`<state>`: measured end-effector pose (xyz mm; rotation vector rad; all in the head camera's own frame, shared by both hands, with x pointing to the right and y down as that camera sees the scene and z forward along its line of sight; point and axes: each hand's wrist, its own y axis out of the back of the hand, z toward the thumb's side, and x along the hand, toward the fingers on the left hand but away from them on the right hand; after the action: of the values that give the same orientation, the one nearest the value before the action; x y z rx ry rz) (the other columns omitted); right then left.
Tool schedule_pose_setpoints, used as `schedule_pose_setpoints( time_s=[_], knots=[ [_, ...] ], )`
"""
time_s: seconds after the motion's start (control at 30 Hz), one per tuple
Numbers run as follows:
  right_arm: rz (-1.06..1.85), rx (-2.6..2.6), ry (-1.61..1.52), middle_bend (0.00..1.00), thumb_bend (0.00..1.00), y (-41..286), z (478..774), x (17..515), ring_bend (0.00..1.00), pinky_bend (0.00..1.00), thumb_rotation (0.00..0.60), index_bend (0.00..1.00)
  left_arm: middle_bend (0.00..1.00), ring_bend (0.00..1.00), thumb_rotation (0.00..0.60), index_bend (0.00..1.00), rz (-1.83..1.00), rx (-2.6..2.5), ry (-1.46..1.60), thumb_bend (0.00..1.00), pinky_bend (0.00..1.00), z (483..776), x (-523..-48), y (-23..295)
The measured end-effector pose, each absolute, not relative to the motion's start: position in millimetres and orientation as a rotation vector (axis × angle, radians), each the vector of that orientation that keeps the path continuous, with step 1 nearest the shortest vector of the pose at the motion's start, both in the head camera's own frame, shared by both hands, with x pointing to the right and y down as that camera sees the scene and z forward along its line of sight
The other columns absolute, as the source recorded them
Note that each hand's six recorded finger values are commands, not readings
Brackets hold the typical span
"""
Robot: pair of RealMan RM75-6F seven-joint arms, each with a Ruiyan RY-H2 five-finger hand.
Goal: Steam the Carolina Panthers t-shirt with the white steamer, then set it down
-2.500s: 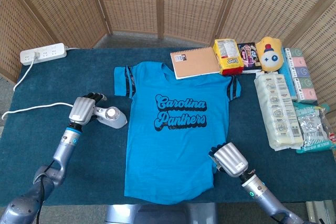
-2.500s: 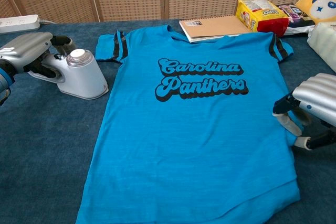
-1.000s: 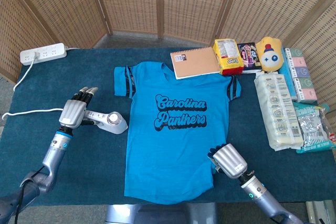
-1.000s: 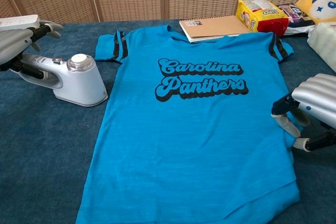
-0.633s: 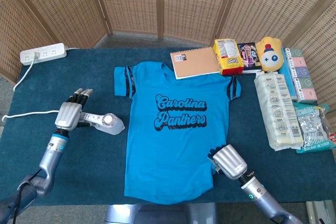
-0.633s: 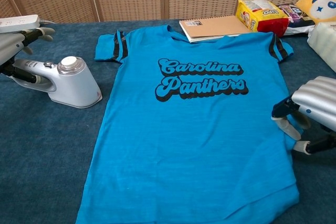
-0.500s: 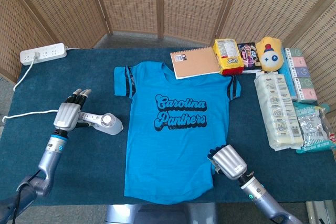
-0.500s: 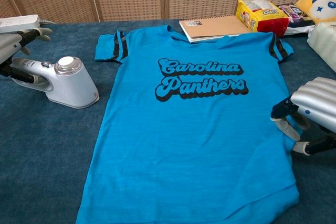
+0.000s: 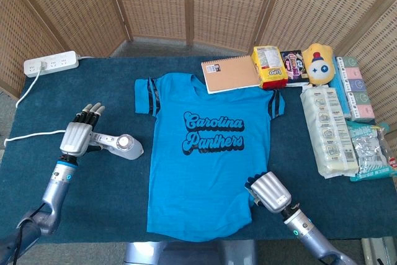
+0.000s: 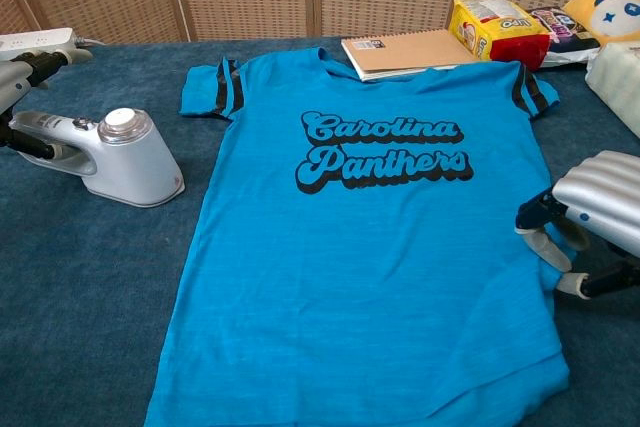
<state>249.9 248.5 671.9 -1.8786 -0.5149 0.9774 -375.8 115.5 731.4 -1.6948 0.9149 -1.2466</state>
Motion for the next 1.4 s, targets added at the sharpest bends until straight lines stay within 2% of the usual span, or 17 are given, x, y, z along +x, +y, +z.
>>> schedule_pose_setpoints(
  time_s=[0.4, 0.77, 1.4],
  knots=[
    [0.982, -1.881, -0.518, 0.65, 0.45, 248, 673, 250, 0.71, 0.75, 0.600, 0.74, 0.05, 0.00, 0.385, 0.00, -1.203, -1.697, 0.895, 0.30, 0.18, 728, -373, 124],
    [0.985, -1.884, -0.519, 0.65, 0.45, 249, 673, 251, 0.71, 0.75, 0.600, 0.74, 0.02, 0.00, 0.375, 0.00, -1.235, -1.698, 0.853, 0.42, 0.15, 733, -376, 130],
    [0.986, -1.885, -0.521, 0.65, 0.45, 249, 673, 251, 0.71, 0.75, 0.600, 0.74, 0.00, 0.00, 0.368, 0.00, -1.236, -1.720, 0.841, 0.43, 0.13, 731, -377, 144]
  ],
)
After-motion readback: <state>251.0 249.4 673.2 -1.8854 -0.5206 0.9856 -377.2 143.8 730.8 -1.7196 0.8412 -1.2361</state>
